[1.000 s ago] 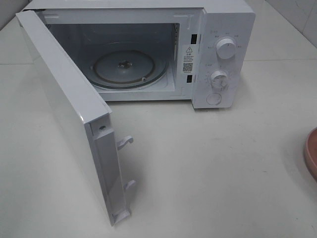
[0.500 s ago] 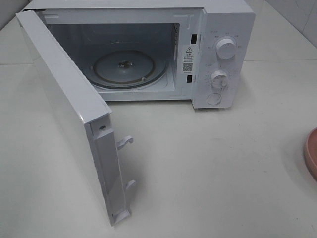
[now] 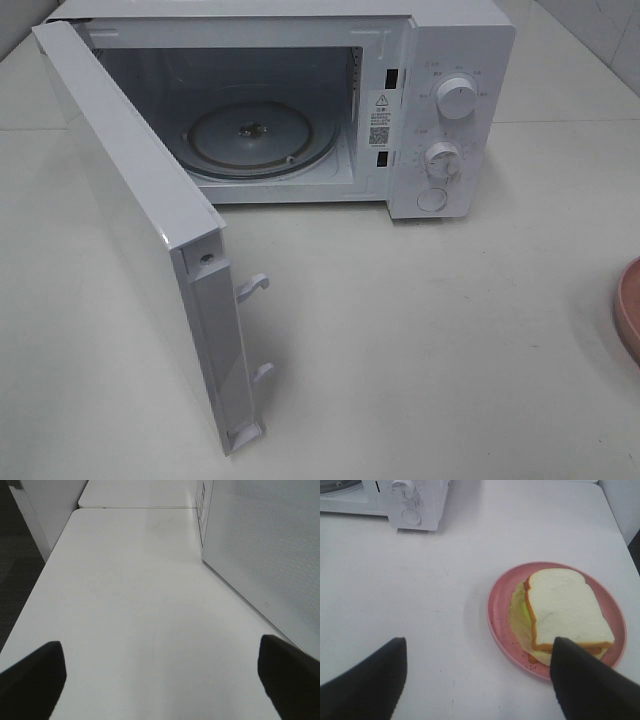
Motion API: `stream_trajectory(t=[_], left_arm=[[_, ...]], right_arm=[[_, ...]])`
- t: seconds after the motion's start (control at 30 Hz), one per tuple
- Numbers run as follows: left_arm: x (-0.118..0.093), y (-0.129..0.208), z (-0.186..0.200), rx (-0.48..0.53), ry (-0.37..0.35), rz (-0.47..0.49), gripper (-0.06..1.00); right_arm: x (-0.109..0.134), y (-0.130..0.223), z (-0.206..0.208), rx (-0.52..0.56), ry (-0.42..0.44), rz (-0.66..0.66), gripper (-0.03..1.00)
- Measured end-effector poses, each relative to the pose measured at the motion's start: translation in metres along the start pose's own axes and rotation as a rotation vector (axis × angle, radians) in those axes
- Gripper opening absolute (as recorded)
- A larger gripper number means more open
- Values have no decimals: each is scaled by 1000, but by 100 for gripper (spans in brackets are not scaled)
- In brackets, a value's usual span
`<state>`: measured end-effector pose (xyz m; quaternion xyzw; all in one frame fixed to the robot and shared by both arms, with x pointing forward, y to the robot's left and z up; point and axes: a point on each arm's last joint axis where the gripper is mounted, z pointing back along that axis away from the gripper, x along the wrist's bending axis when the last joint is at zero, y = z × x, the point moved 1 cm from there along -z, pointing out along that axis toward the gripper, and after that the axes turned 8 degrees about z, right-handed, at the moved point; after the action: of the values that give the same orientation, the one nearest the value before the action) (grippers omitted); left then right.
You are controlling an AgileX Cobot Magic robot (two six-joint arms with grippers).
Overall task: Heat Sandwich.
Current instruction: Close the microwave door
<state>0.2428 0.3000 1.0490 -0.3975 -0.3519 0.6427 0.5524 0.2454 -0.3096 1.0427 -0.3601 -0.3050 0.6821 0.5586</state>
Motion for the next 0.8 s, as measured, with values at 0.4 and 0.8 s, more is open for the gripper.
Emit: stream_trajectory(t=[0.4,0.8], left_arm=[[0,0,0,0,0,0,97],[0,0,0,0,0,0,97]], right_arm=[[3,5,5,-40,3,-15,76],[3,5,5,-40,3,-14,76]])
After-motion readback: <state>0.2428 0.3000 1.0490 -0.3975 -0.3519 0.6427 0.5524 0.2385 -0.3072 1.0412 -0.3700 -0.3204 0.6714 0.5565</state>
